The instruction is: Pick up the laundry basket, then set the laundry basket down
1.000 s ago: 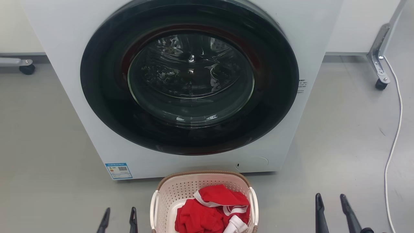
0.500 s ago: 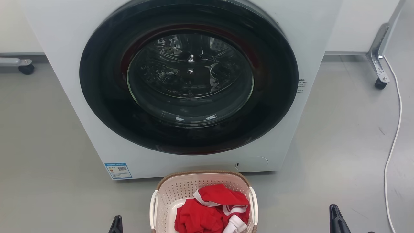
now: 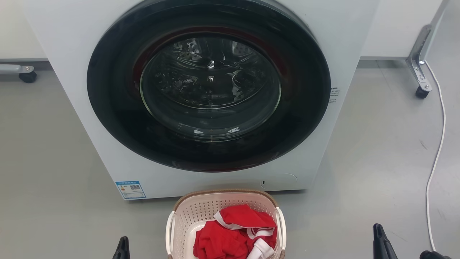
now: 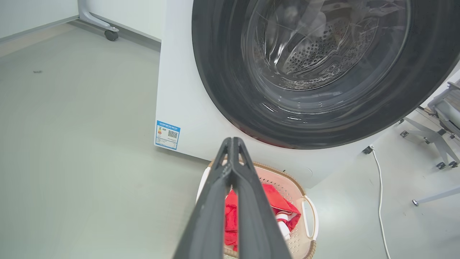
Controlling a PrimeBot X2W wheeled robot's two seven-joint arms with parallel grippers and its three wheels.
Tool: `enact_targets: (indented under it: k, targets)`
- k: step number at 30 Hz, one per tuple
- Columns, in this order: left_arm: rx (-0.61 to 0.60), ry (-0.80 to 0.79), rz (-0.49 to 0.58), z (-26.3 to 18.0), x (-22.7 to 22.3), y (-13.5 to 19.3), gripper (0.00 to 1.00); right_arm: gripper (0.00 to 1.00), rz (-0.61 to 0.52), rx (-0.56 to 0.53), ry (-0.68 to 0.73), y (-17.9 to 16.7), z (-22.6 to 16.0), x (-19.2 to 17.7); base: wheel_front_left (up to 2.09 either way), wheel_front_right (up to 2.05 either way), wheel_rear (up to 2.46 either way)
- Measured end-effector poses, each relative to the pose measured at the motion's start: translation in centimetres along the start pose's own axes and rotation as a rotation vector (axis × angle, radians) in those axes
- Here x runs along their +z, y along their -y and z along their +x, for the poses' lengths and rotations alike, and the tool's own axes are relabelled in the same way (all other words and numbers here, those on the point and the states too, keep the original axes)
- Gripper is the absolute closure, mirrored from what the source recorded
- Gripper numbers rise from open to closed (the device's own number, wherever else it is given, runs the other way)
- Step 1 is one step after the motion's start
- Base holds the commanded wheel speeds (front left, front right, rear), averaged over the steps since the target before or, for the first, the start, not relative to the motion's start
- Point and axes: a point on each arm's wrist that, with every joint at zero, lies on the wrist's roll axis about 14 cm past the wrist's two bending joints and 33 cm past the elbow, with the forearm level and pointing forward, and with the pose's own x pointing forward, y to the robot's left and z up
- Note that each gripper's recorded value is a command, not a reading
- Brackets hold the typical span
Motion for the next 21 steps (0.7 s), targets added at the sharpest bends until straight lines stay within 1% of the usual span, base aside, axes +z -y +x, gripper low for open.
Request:
enact_targets:
  k: [21]
  targets:
    - [0.01, -0.04, -0.311, 1.6, 0.5, -0.4, 1.0, 1.0, 0.302, -0.037, -0.045, 1.4, 1.3, 0.1, 0.0, 0.0, 0.0]
